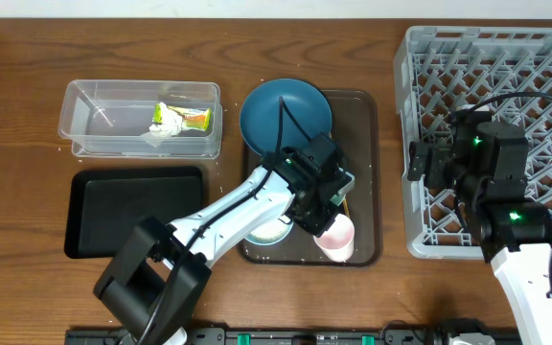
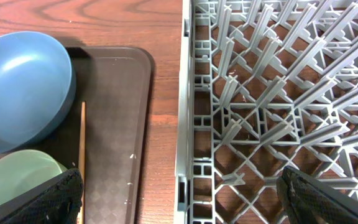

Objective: Sort waste into correct bins and load items into the dishwasher rack
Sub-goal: 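Reach the left gripper down and grasp the pink cup, then lift the pink cup and pass it toward the right gripper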

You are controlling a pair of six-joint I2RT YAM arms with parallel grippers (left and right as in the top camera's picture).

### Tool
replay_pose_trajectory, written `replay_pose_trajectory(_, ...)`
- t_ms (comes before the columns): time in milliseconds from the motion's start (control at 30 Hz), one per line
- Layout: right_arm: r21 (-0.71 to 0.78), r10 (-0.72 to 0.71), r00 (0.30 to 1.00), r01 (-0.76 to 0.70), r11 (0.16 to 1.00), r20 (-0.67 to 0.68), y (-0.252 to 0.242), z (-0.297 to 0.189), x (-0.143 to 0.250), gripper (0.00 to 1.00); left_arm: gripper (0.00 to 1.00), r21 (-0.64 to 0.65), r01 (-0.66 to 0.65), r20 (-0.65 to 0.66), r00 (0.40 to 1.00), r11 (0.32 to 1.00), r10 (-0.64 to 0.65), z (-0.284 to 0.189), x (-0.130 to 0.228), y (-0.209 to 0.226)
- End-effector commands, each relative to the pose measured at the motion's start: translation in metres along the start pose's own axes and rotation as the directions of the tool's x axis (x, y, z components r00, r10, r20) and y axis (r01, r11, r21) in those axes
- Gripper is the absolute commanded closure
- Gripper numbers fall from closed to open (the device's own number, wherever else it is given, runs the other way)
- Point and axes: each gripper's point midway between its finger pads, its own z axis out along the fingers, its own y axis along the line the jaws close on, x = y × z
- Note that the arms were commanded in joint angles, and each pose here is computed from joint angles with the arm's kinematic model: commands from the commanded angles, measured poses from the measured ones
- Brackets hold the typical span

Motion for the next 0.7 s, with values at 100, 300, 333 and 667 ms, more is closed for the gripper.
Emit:
replay_pose_trajectory(100, 0.008, 0.006, 1.000, -0.006, 1.000, 0.015, 0.001, -0.003, -0.007, 0.01, 0.94, 0.009, -0.006, 0.109, 0.994, 1.000, 0.005, -0.035, -0.016, -0.007)
replay_pose_trajectory(300, 0.014, 0.006, 1.000, -0.007, 1.000, 0.017, 0.000, -0.002, -0.008, 0.01, 0.94, 0.016, 0.159, 0.341, 0.927, 0.987, -0.155, -0.102, -0.045, 0.033)
replay_pose_trajectory(333, 0.014, 0.006, 1.000, -0.006, 1.000, 0.016, 0.000, -0.002, -0.008, 0.01, 0.94, 0.031, 0.200, 0.381, 0.903, 0.979, -0.197, -0.113, -0.050, 0.043)
replay_pose_trajectory(667, -0.427, -0.201, 0.975, 0.221, 0.877, 0.091, 0.077, 0.004, -0.010, 0.01, 0.94, 0.489, 0.222, 0.510, 0.712, 0.844, -0.483, -0.192, -0.091, 0.087)
